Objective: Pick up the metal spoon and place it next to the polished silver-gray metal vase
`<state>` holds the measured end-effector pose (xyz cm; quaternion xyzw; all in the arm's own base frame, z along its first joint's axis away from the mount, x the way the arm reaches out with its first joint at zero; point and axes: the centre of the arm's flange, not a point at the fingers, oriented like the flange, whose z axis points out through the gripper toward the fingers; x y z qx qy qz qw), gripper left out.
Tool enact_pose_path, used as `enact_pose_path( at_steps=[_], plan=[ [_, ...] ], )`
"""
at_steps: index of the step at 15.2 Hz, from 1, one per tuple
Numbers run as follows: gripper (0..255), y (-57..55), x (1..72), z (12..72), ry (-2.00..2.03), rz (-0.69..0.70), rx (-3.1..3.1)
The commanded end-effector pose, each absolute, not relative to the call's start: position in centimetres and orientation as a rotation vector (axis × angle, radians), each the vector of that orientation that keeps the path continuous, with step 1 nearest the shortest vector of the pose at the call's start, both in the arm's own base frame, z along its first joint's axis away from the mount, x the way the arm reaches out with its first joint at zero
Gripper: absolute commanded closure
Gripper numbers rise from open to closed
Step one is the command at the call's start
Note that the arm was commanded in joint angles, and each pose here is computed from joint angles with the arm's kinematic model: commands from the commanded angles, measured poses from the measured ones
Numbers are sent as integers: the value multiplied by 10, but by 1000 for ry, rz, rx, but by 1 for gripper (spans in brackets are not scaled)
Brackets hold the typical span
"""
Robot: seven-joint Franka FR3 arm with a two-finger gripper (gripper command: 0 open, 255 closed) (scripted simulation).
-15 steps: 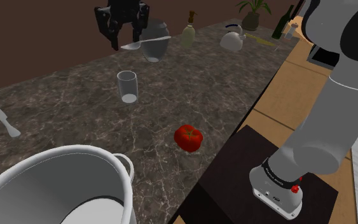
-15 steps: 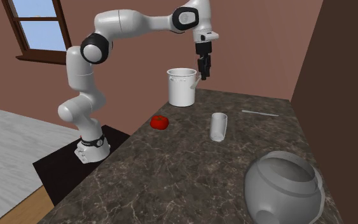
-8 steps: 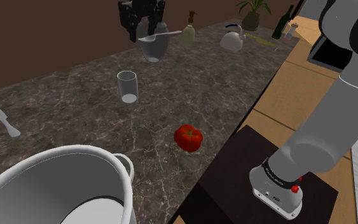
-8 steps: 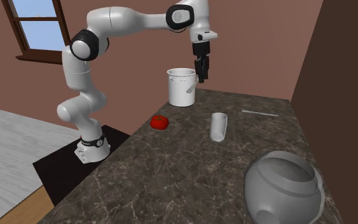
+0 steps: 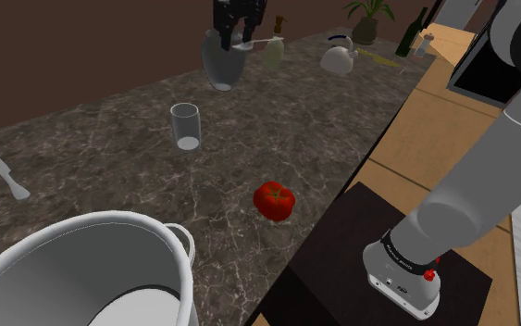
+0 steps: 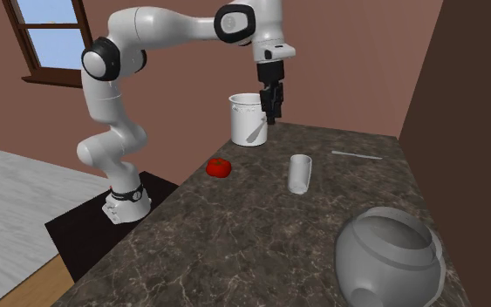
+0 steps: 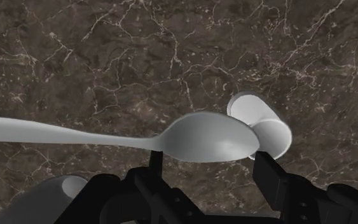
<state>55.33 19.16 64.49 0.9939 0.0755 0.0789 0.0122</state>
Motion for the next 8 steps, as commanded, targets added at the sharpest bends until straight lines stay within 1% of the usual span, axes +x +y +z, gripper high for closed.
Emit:
enact_pose_path(
  at_steps=[1,8],
  plan=[
    [255,166,562,644,238,247,3098],
    [255,78,588,644,238,247,3098]
  ],
)
